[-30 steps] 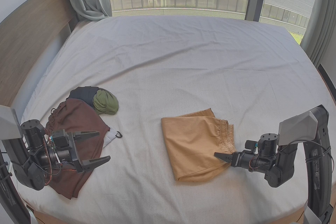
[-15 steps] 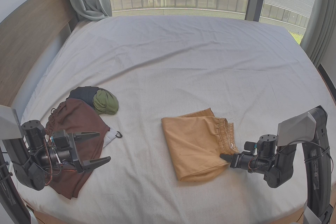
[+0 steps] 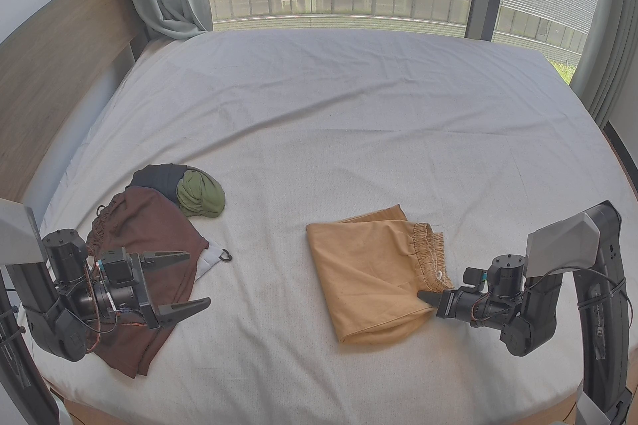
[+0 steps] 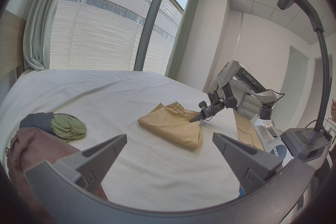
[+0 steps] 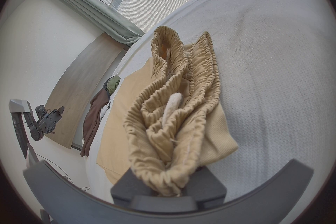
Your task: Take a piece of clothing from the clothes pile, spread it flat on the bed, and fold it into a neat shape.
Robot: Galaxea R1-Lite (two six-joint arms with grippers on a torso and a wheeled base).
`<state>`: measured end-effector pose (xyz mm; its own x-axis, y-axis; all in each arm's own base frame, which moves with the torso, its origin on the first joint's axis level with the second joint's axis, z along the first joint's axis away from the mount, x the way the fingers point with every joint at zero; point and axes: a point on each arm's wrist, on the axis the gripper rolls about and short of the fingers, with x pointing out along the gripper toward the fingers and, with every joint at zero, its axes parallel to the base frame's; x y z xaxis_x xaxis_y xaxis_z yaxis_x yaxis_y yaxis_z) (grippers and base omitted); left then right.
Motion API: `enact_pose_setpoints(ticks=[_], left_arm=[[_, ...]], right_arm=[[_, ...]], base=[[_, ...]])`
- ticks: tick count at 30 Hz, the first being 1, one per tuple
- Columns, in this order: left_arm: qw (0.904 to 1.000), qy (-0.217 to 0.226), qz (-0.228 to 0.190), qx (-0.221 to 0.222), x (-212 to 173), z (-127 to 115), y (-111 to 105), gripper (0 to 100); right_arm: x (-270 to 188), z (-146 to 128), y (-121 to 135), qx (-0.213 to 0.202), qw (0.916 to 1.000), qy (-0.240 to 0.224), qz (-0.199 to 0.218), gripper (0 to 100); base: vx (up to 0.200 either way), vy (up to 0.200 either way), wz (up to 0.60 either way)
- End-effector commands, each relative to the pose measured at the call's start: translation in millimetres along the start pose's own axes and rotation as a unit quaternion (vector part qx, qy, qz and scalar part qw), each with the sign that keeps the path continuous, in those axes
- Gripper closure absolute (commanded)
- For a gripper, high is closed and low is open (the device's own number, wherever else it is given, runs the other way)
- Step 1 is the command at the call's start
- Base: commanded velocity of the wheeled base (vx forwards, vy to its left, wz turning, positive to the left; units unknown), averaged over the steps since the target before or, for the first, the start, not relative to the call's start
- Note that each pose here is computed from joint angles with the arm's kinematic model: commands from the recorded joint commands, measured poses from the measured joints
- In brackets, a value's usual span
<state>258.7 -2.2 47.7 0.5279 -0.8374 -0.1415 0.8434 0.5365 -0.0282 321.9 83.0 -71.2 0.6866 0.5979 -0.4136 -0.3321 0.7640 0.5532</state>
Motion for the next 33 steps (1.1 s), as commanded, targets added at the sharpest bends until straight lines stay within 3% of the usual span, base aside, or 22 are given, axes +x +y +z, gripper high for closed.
enact_pose_setpoints(ticks=[1, 17, 25, 33], left_arm=[[1.0000, 0.001, 0.000, -0.001, 0, -1, 0, 0], [1.0000, 0.004, -0.002, -0.007, -1, -2, -4, 0], [1.0000, 0.004, -0.004, -0.006, -1, -1, -6, 0], [1.0000, 0.004, -0.004, -0.007, -1, -1, -6, 0]], right_arm=[[0, 2, 2, -0.002, 1.0000, -0.001, 0.006, 100], [-22, 50, 53, -0.056, 0.9934, -0.064, 0.076, 100], [-32, 69, 88, -0.086, 0.9837, -0.091, 0.129, 100], [-38, 86, 105, -0.107, 0.9749, -0.123, 0.152, 100]], base=[[0.000, 0.000, 0.00], [0.000, 0.000, 0.00], [0.000, 0.000, 0.00], [0.000, 0.000, 0.00]])
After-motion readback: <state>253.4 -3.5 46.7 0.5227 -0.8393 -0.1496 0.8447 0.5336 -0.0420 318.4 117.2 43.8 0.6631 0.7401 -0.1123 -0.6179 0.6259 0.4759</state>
